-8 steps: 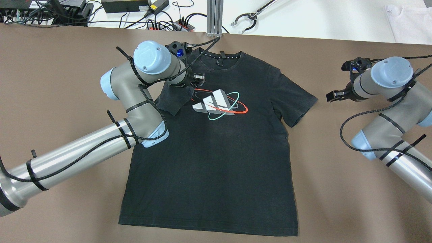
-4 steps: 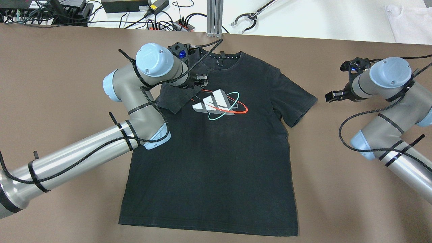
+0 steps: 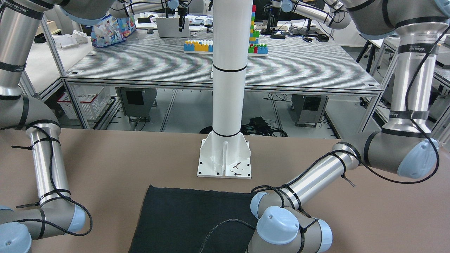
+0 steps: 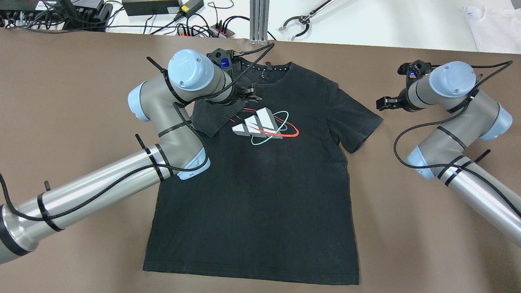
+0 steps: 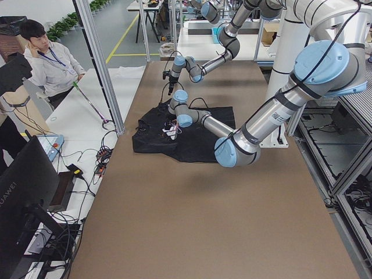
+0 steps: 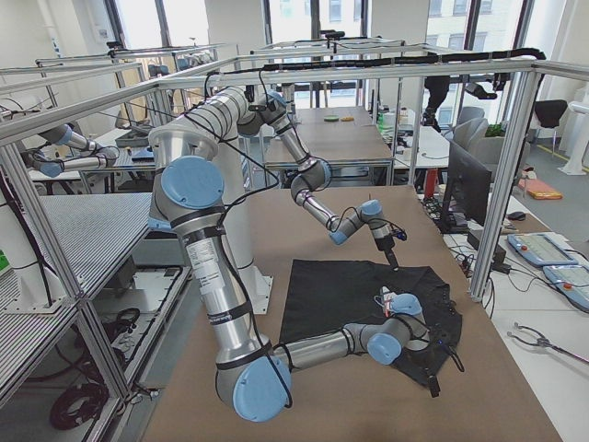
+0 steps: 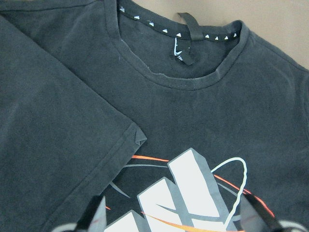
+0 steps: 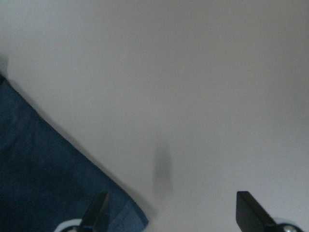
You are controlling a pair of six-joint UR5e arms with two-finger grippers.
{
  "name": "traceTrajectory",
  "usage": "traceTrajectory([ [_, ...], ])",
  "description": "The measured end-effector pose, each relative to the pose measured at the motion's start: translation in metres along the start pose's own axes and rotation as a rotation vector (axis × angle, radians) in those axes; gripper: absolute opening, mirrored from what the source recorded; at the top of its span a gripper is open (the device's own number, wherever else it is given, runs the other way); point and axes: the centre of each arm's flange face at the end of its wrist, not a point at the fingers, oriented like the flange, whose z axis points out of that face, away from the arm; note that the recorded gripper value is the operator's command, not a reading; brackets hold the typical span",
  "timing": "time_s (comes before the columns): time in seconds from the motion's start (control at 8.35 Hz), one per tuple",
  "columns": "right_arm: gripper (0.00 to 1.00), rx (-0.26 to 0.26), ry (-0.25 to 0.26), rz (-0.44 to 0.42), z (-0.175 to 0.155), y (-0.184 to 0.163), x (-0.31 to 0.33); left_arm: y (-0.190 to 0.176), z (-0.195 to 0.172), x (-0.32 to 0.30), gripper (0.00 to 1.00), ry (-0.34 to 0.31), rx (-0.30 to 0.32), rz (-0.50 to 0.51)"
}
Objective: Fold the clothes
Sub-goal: 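Move the right gripper to the sleeve nearest it while left holds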
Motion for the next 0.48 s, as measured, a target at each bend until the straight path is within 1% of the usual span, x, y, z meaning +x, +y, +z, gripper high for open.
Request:
traceTrajectory([
  [0.12, 0.72, 0.017, -0.026, 0.041, 0.005, 0.0, -0.003, 0.0, 0.0, 0.0, 1.0, 0.0, 0.0, 0.0],
  [0.24, 0.66, 0.028, -0.053, 0.076, 0.01, 0.006, -0.008, 0.0, 0.0, -0.001, 1.0, 0.0, 0.0, 0.0],
  [0.36, 0.61, 0.04, -0.08, 0.095, 0.016, 0.014, -0.009, 0.0, 0.0, -0.001, 1.0, 0.0, -0.001, 0.0],
  [0.48, 0.61, 0.049, -0.101, 0.115, 0.02, 0.02, -0.01, 0.0, 0.0, -0.001, 1.0, 0.0, 0.0, 0.0],
])
